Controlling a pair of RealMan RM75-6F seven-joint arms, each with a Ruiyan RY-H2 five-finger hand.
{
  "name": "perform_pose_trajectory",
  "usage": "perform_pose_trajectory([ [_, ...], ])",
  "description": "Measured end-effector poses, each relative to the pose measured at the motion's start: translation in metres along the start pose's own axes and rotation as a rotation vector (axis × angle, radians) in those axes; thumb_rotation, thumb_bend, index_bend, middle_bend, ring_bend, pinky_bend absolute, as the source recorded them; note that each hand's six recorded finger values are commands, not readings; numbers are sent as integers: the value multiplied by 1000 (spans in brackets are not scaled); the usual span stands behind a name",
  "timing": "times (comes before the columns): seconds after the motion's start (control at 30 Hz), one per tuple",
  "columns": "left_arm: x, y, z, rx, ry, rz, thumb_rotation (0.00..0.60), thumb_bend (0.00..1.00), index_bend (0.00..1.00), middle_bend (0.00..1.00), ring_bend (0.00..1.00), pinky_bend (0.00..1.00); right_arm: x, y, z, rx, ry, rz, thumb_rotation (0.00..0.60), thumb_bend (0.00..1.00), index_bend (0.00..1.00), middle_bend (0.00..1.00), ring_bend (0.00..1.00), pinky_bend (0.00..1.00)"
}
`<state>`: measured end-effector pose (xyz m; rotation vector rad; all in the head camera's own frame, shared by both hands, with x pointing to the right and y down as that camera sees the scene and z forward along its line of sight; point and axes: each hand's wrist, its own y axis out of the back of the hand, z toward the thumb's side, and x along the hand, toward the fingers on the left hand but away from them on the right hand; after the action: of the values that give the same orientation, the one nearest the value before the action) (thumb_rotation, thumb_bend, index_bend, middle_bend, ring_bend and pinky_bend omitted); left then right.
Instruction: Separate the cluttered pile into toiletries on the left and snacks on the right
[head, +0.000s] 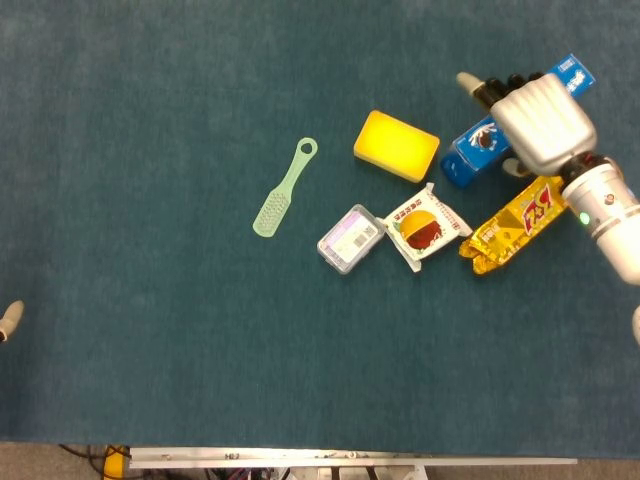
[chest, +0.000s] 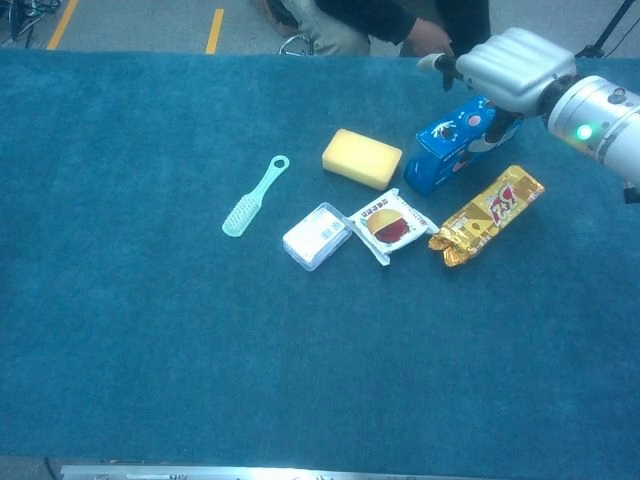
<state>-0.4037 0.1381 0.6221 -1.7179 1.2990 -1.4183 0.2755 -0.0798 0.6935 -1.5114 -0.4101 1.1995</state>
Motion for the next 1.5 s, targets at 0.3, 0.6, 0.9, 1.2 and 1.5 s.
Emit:
perform_pose_trajectory([
  [0.3, -5, 3, 2, 7, -6, -3, 600, 263, 82, 61, 36, 85, 4, 27, 41, -231, 133, 59, 600, 0, 60, 337, 355, 468],
  [0.6, -9, 6, 1, 8, -8, -1, 600, 264, 82, 61, 36, 85, -15, 46, 62, -303, 166, 112, 600, 0, 60, 335, 311, 451],
  [0.9, -11, 6, 3, 4, -17, -3, 600, 264, 82, 61, 36, 85, -40, 41, 74, -341, 116, 200, 597, 0, 60, 289, 241, 375],
  [1.2, -14, 3, 2, -3, -16, -10, 600, 264, 82, 61, 36, 85, -68, 32, 89, -364, 61, 294, 541, 0, 60, 227, 159, 279],
  [1.5, -13, -2, 3, -13, -21, -23, 600, 264, 82, 61, 36, 85, -84, 12, 78, -333, -33, 359, 540, 0, 60, 213, 146, 268],
])
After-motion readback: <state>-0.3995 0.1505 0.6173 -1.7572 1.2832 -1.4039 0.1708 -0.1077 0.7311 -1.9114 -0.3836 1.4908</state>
